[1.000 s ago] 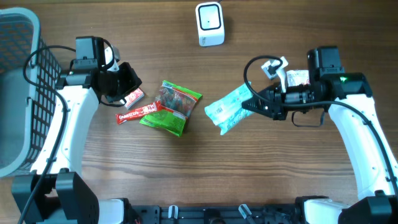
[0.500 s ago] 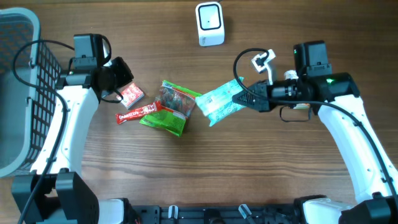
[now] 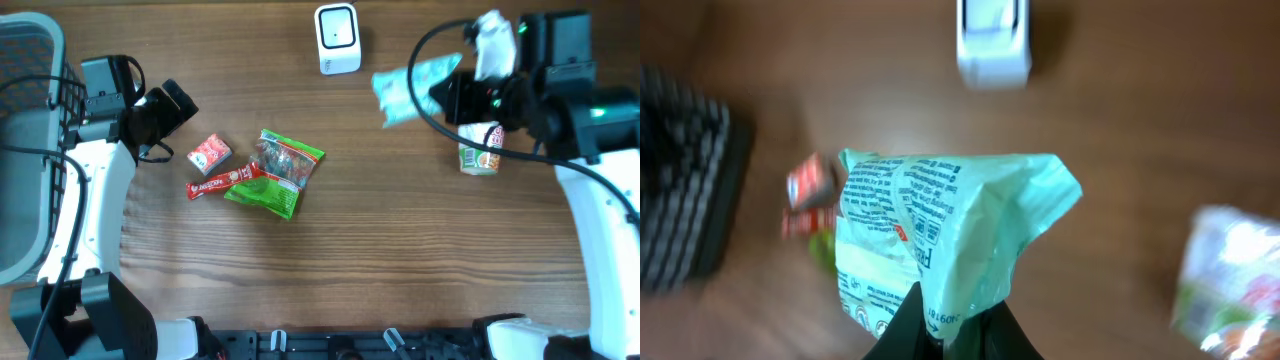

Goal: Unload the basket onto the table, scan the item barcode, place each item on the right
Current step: 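Raise the mint pack up to the white barcode scanner, then lower the mint pack onto the table beside the cup noodles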

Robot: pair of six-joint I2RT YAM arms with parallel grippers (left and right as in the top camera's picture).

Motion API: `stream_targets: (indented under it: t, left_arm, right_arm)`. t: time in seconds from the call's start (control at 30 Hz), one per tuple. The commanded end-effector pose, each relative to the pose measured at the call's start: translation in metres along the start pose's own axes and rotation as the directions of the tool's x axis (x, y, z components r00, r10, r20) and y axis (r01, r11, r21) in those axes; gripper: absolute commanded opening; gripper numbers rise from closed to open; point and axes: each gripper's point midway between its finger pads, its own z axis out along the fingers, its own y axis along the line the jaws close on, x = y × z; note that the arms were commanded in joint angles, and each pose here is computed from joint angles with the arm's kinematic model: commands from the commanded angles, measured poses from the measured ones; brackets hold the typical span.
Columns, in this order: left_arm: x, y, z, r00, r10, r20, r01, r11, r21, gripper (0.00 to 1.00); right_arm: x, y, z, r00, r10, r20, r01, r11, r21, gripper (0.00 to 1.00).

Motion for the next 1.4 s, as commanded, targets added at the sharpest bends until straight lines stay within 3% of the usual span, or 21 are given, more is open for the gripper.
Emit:
stream_targets:
  t: [0.0, 0.13, 0.23, 0.33, 0.43, 0.67, 0.83, 1.03, 1.2, 1.37]
  left_arm:
    - [-0.002, 0.002, 0.0, 1.0, 0.0, 0.007, 0.0, 1.0, -0.009, 1.0]
    - [-0.002, 0.002, 0.0, 1.0, 0.0, 0.007, 0.0, 1.0, -0.009, 1.0]
    - [-0.002, 0.002, 0.0, 1.0, 0.0, 0.007, 0.0, 1.0, -0.009, 1.0]
    - [-0.002, 0.002, 0.0, 1.0, 0.0, 0.007, 0.0, 1.0, -0.009, 1.0]
    - [-0.002, 0.002, 0.0, 1.0, 0.0, 0.007, 0.0, 1.0, -0.009, 1.0]
    - [-0.002, 0.002, 0.0, 1.0, 0.0, 0.007, 0.0, 1.0, -0.009, 1.0]
    - [-0.002, 0.002, 0.0, 1.0, 0.0, 0.007, 0.0, 1.0, -0.009, 1.0]
    - [-0.002, 0.002, 0.0, 1.0, 0.0, 0.007, 0.0, 1.0, -0.009, 1.0]
    - [-0.002, 0.002, 0.0, 1.0, 0.0, 0.007, 0.0, 1.0, -0.009, 1.0]
    - [-0.002, 0.002, 0.0, 1.0, 0.0, 0.007, 0.0, 1.0, -0.009, 1.0]
  right_arm:
    - [-0.056, -0.003, -0.027, 0.989, -0.091, 0.115, 0.074, 0.986, 0.147, 0.04]
    - [-0.099, 0.006, -0.02, 0.947, -0.277, 0.161, 0.218, 0.925, 0.31, 0.04]
    - [-0.109, 0.023, 0.017, 0.892, -0.442, 0.096, 0.365, 0.828, 0.425, 0.04]
    - [-0.118, 0.034, 0.059, 0.815, -0.579, -0.006, 0.475, 0.662, 0.58, 0.04]
    - [-0.121, 0.046, 0.105, 0.736, -0.668, -0.105, 0.562, 0.518, 0.646, 0.04]
    - [-0.122, 0.015, 0.215, 0.665, -0.672, -0.326, 0.563, 0.165, 0.81, 0.04]
    - [-0.111, 0.008, 0.266, 0.674, -0.678, -0.292, 0.536, 0.178, 0.825, 0.04]
    - [-0.106, 0.009, 0.28, 0.656, -0.693, -0.299, 0.562, 0.184, 0.807, 0.05]
    - [-0.115, 0.01, 0.269, 0.623, -0.701, -0.347, 0.58, 0.116, 0.806, 0.04]
    - [-0.136, 0.02, 0.209, 0.686, -0.683, -0.25, 0.501, 0.195, 0.843, 0.04]
